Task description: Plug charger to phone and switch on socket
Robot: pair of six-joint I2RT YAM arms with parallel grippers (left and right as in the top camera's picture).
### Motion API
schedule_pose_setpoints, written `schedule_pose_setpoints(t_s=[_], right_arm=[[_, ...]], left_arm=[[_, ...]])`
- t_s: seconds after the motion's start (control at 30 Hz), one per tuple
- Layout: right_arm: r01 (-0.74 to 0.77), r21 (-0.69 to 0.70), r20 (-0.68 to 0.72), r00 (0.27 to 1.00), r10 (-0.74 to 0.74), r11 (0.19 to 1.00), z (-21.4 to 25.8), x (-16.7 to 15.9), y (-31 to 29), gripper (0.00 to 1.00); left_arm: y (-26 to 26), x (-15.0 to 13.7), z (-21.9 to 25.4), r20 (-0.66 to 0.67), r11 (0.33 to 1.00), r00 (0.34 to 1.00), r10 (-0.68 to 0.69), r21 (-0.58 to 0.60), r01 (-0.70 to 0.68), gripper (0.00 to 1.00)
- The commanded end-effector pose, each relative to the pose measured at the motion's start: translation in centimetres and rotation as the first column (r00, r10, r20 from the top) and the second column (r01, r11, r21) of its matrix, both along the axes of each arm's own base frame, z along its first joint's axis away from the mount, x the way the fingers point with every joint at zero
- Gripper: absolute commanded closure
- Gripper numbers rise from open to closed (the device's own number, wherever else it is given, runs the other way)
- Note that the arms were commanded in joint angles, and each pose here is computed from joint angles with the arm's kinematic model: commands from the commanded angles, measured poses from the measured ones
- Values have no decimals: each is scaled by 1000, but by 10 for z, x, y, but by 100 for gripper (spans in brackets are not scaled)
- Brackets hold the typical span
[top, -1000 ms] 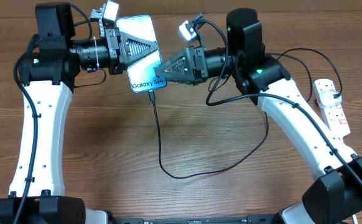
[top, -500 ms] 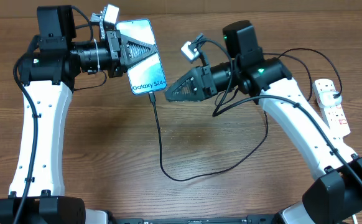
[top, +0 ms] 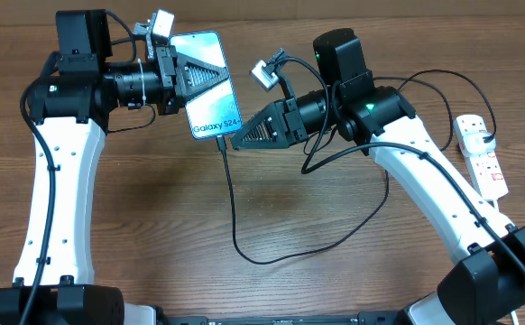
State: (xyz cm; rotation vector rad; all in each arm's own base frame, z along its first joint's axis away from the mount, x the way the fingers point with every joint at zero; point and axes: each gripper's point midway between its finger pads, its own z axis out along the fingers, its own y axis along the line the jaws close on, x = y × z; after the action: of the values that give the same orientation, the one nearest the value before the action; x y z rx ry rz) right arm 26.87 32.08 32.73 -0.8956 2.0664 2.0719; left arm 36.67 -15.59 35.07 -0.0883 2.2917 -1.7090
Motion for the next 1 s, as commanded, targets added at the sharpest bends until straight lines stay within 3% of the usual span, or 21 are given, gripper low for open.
schedule_pose_setpoints(t_s=[0.0,0.2,0.47,0.8,0.97], right_arm=[[-29,19,13,1000,28,999,11,-8,4,52],[-13,8,10,1000,13,1000,14,-6,12,57],[-1,-3,-1,1000,1,1000,15,-5,16,76],[-2,-9,-14,1000,1,1000,14,-5,16,76],[-12,-17,-29,1000,12,1000,12,-10,18,69]], left_arm=[[-4,-7,11,22,999,999,-24,-21,25,96],[-4,-7,11,21,999,999,-25,-21,25,96],[-4,-7,11,23,1000,999,-23,-20,24,96],[-3,-4,12,43,1000,999,-16,-13,17,96],[-3,-3,13,52,1000,999,-16,-12,17,96]])
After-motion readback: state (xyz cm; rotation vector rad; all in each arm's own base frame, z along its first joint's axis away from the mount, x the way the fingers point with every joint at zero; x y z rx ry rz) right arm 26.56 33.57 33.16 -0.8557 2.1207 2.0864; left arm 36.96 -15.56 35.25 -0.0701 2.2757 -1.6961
